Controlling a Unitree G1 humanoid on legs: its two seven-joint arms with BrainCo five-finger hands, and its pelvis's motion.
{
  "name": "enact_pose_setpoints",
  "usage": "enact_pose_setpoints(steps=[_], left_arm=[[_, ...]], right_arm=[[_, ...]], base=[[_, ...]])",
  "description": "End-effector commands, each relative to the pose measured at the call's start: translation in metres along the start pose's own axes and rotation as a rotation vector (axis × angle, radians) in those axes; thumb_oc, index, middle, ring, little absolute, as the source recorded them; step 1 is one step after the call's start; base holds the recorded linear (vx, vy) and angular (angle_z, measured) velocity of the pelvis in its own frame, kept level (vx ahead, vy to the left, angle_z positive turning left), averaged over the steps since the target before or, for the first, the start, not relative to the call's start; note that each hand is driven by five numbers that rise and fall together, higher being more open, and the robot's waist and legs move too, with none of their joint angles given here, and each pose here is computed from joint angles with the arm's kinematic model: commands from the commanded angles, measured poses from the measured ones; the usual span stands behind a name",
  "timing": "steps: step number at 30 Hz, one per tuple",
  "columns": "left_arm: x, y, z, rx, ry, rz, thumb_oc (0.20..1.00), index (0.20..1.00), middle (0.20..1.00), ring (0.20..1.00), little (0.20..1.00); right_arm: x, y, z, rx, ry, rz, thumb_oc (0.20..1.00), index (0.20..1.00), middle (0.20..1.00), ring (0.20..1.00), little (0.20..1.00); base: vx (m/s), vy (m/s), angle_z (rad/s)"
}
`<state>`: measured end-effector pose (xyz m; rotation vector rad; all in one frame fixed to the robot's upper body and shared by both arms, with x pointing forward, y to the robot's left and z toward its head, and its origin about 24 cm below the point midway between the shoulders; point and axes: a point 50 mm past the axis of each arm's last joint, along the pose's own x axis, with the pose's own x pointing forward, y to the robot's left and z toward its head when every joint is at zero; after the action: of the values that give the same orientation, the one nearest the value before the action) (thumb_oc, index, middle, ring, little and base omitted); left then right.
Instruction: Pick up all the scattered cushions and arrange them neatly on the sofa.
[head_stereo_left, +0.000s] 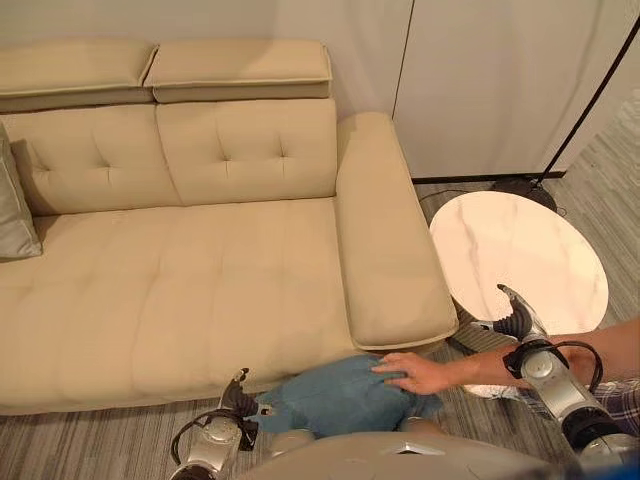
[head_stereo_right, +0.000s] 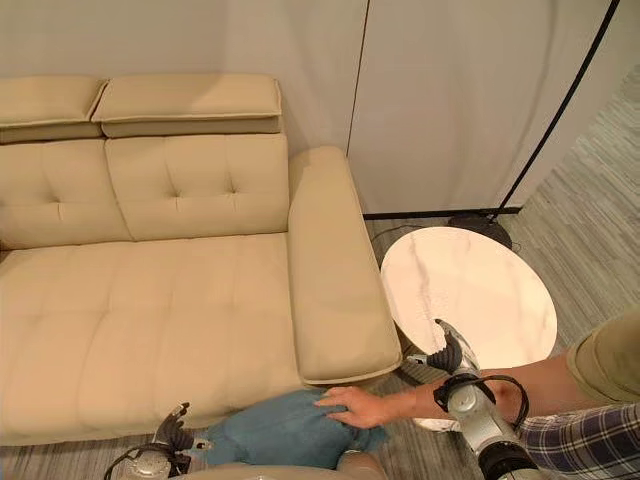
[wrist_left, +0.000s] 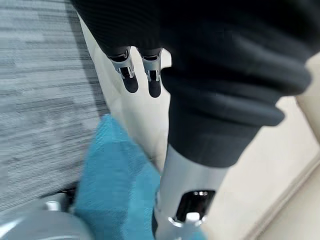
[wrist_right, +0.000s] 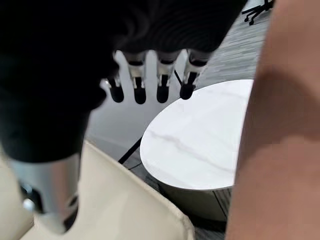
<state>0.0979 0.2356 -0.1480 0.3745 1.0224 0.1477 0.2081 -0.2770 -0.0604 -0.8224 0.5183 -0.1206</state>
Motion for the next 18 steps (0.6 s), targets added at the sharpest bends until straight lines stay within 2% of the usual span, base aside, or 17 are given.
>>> enact_pose_setpoints(steps=[1, 18], left_arm=[[0.006, 0.003, 0.016, 0.027, -0.048, 0.008, 1.000, 1.000, 1.000, 1.000, 1.000], [0.006, 0.002, 0.000, 0.043, 0.042, 0.030, 1.000, 1.000, 1.000, 1.000, 1.000]], right_arm=[[0.011, -0.012, 0.021, 0.051, -0.076, -0.058, 1.000, 1.000, 1.000, 1.000, 1.000], [0.008, 0.008, 0.015, 0.055, -0.033, -0.003, 1.000, 1.000, 1.000, 1.000, 1.000]], base=[[0.00, 0.000, 0.00], [0.00, -0.004, 0.01]])
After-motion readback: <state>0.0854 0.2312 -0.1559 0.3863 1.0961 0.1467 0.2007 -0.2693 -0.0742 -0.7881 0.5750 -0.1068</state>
